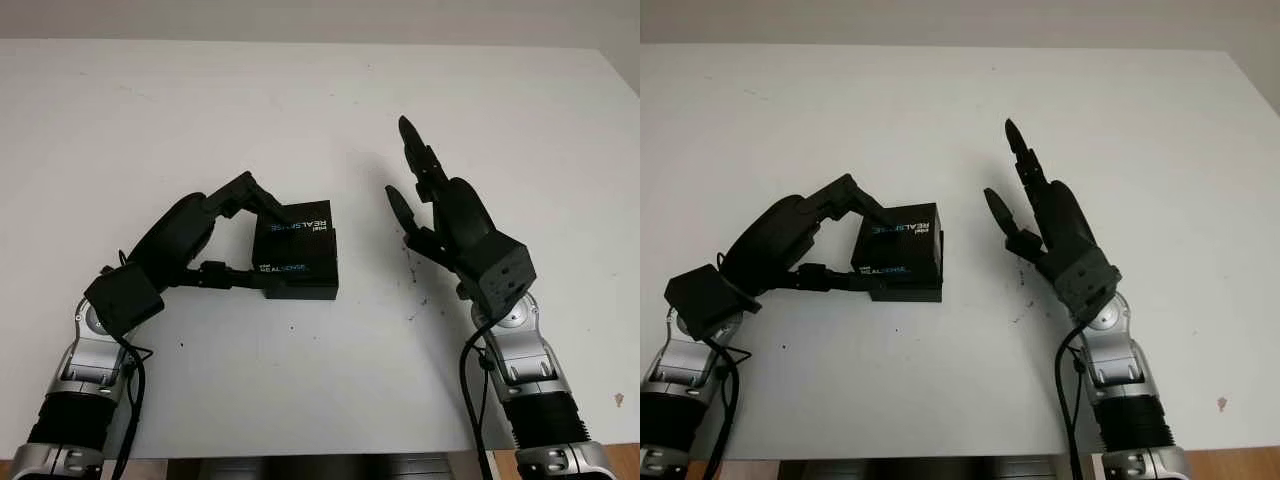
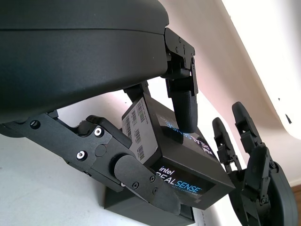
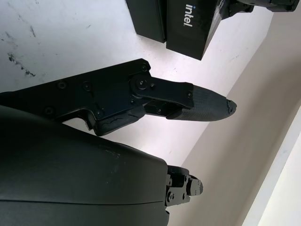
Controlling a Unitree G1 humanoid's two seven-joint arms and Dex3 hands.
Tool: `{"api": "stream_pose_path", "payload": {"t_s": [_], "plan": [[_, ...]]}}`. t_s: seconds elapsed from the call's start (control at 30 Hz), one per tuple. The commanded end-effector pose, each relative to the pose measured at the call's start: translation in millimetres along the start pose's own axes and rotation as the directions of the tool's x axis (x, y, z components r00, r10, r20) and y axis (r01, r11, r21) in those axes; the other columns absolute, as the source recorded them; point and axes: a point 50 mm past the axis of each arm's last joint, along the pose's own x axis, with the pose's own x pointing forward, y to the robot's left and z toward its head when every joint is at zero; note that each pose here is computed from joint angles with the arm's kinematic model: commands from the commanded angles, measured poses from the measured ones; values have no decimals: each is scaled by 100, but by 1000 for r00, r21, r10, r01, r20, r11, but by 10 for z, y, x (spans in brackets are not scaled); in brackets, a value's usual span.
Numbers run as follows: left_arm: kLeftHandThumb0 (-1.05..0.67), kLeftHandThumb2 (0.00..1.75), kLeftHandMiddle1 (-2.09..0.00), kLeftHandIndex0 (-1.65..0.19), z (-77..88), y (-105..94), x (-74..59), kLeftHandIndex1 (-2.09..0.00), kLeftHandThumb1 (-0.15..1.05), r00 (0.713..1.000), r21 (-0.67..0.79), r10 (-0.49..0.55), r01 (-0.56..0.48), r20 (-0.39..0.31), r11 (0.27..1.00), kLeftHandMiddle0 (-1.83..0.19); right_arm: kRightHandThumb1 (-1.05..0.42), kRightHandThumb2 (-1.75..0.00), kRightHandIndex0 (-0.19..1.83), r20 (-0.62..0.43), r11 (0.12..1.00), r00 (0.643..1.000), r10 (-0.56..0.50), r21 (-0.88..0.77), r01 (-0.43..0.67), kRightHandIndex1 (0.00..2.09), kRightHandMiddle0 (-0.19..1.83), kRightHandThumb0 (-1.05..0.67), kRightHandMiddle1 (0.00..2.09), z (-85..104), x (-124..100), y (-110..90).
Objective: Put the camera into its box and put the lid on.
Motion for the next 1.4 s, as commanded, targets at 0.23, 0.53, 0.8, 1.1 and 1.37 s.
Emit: {"api": "stream_pose_path", "payload": {"t_s": [0.23, 0.53, 0.8, 1.1, 1.37], "plan": [[-27, 11, -153, -18, -37, -66, -44, -142, 105, 1000, 23, -7, 7, -16, 1000, -27, -105, -59, -5, 0, 1000, 1000, -8, -13, 8, 5, -5, -70, 5, -15, -23, -23], [-28, 11, -153, -20, -39, -108, -49, -140, 105, 1000, 6, -18, 19, -20, 1000, -28, -105, -60, -4, -2, 1000, 1000, -10, -27, 10, 5, -5, -70, 5, -13, -27, -26], [-29, 12, -162, -16, 16, -159, -27, -148, 105, 999, 6, -38, 38, 34, 999, -24, -105, -60, -4, -5, 1000, 1000, -15, -18, 15, 6, -5, -70, 5, -17, -24, -17], [-29, 9, -168, -15, 43, -201, -8, -151, 104, 996, 69, -66, 63, 53, 996, -19, -105, -59, -5, 0, 1000, 1000, -12, -5, 12, 5, -5, -70, 5, -20, -20, -13], [-26, 6, -165, -20, 23, -224, 11, -150, 102, 995, 125, -83, 77, 48, 989, -23, -105, -59, -4, -4, 1000, 1000, -18, -11, 18, 5, -4, -70, 6, -24, -22, -19]]}}
